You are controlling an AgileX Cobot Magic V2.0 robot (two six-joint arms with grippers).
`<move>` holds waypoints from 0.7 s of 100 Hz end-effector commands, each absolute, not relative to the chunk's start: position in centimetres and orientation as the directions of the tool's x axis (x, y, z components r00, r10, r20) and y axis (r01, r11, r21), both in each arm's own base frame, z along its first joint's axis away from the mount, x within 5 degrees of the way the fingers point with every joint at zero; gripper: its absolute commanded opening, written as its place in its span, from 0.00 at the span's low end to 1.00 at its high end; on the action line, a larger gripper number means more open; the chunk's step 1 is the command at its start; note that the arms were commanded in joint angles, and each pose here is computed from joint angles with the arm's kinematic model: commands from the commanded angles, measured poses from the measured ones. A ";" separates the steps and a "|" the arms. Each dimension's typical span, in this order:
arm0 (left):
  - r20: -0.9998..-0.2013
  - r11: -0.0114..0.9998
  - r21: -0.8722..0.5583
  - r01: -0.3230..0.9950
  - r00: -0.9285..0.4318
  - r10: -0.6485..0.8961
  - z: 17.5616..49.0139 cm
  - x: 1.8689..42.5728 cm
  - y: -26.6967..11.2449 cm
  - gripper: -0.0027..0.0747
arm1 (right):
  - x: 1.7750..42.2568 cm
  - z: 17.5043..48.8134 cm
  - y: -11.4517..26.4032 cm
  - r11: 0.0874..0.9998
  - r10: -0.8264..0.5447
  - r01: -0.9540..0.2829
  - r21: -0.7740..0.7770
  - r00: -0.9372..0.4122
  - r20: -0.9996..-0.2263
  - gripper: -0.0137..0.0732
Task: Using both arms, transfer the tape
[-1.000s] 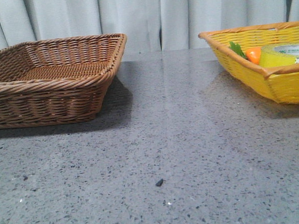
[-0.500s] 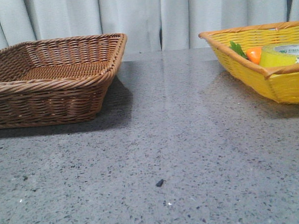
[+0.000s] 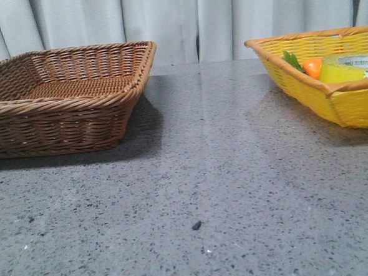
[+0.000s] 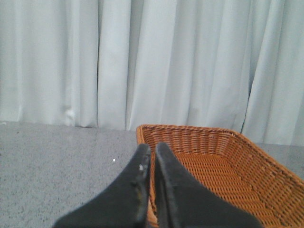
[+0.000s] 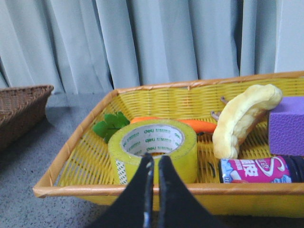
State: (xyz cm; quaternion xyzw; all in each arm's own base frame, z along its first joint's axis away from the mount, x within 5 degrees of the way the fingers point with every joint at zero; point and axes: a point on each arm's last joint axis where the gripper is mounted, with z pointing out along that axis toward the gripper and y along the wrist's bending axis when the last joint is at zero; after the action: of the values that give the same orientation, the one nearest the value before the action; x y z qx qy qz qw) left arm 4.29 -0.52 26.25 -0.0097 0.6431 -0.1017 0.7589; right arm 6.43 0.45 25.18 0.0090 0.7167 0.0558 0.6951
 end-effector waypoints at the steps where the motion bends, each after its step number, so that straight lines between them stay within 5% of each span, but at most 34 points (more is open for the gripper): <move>1: -0.953 0.977 -0.150 0.154 0.240 -0.184 28.4 3.9 -0.5 0.01 | 7.5 27.9 0.5 0.995 0.078 -0.067 0.079 -0.015 -0.997 0.09; 27: -0.967 0.978 -0.152 0.146 0.182 -0.177 29.0 4.3 -0.5 0.01 | 12.1 31.5 1.1 0.996 0.004 -0.089 0.018 -0.149 -0.989 0.11; 56: -0.973 0.978 -0.152 0.141 0.154 -0.174 28.9 4.7 -0.6 0.01 | 18.6 33.1 3.4 0.984 -0.054 -0.177 0.015 -0.376 -0.925 0.57; 70: -0.973 0.978 -0.152 0.141 0.154 -0.174 28.9 4.7 -0.6 0.01 | 21.5 32.9 4.8 0.977 -0.093 -0.212 0.015 -0.490 -0.867 0.62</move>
State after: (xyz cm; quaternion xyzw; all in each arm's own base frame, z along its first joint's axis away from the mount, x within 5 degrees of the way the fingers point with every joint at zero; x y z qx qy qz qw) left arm 4.77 -0.58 27.22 -0.0091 0.6738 -0.0975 0.7324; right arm 19.77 4.13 31.29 -0.0740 0.8694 0.0624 0.4846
